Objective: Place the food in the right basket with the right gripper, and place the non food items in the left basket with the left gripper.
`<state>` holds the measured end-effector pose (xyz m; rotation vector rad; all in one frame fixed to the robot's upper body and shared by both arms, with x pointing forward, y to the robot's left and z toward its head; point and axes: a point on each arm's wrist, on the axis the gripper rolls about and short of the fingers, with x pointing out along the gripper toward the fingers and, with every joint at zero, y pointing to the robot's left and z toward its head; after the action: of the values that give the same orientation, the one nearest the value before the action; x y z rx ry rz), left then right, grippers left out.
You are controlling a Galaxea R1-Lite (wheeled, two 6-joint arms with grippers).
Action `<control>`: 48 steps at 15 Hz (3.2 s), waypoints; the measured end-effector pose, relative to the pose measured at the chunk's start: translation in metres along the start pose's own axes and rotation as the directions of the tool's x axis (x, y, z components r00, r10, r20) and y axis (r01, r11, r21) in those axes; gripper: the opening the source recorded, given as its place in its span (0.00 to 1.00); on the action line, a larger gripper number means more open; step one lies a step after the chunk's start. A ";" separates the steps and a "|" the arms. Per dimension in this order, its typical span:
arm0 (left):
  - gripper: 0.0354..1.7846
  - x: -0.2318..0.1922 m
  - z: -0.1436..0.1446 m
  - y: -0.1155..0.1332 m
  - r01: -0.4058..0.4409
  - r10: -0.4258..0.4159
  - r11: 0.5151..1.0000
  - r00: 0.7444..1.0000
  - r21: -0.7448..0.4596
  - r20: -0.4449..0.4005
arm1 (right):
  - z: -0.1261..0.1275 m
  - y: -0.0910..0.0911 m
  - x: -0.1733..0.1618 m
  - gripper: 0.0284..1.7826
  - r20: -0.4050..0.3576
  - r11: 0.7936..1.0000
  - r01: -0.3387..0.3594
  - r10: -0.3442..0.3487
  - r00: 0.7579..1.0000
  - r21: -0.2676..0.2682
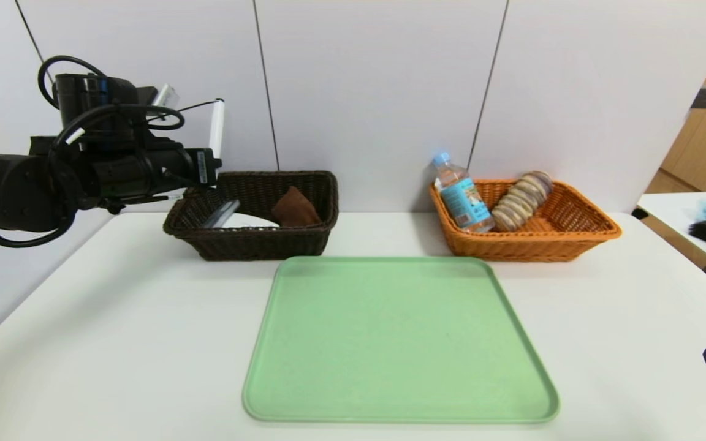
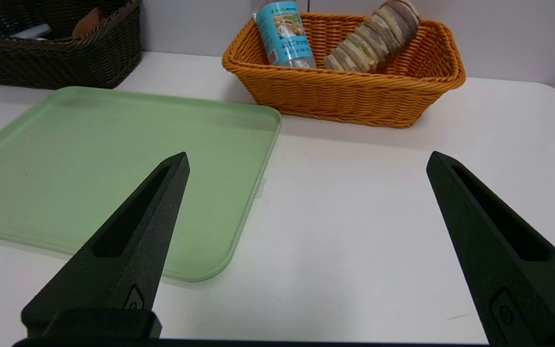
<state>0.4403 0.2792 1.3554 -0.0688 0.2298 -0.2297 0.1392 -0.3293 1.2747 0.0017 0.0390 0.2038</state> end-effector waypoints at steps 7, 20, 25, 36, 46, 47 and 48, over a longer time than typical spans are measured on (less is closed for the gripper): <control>0.07 0.016 -0.019 0.004 -0.033 0.033 0.999 0.998 -0.005 -0.061 | 0.013 -0.001 0.008 0.95 0.013 1.000 -0.001 0.001 1.000 0.002; 0.07 0.036 -0.043 0.007 -0.039 0.038 0.999 0.993 -0.006 -0.112 | 0.063 -0.006 0.060 0.95 0.059 1.000 0.002 -0.002 0.998 -0.002; 0.18 0.042 -0.050 0.008 -0.038 0.038 0.999 0.992 0.001 -0.120 | 0.062 -0.007 0.065 0.95 0.041 1.000 0.003 -0.003 0.999 -0.001; 0.77 -0.012 0.006 0.001 -0.022 0.021 1.000 0.995 0.009 0.098 | 0.062 -0.006 0.062 0.95 0.048 1.000 0.003 -0.004 0.999 0.004; 0.90 -0.215 -0.018 -0.007 -0.097 0.089 0.995 0.962 0.020 0.259 | 0.048 -0.007 0.025 0.95 0.114 0.998 0.062 -0.063 0.992 0.008; 0.91 -0.227 -0.032 -0.007 -0.115 0.104 0.993 0.962 0.028 0.254 | 0.045 -0.007 0.021 0.95 0.116 0.998 0.065 -0.066 0.991 0.010; 0.91 -0.239 -0.046 -0.006 -0.131 0.119 0.991 0.960 0.032 0.252 | 0.040 -0.006 0.017 0.95 0.115 0.998 0.068 -0.069 0.991 0.013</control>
<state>0.2016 0.3271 1.3631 -0.0340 -0.0228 -0.0985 0.1586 -0.3321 1.3138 0.0212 -0.0756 0.1345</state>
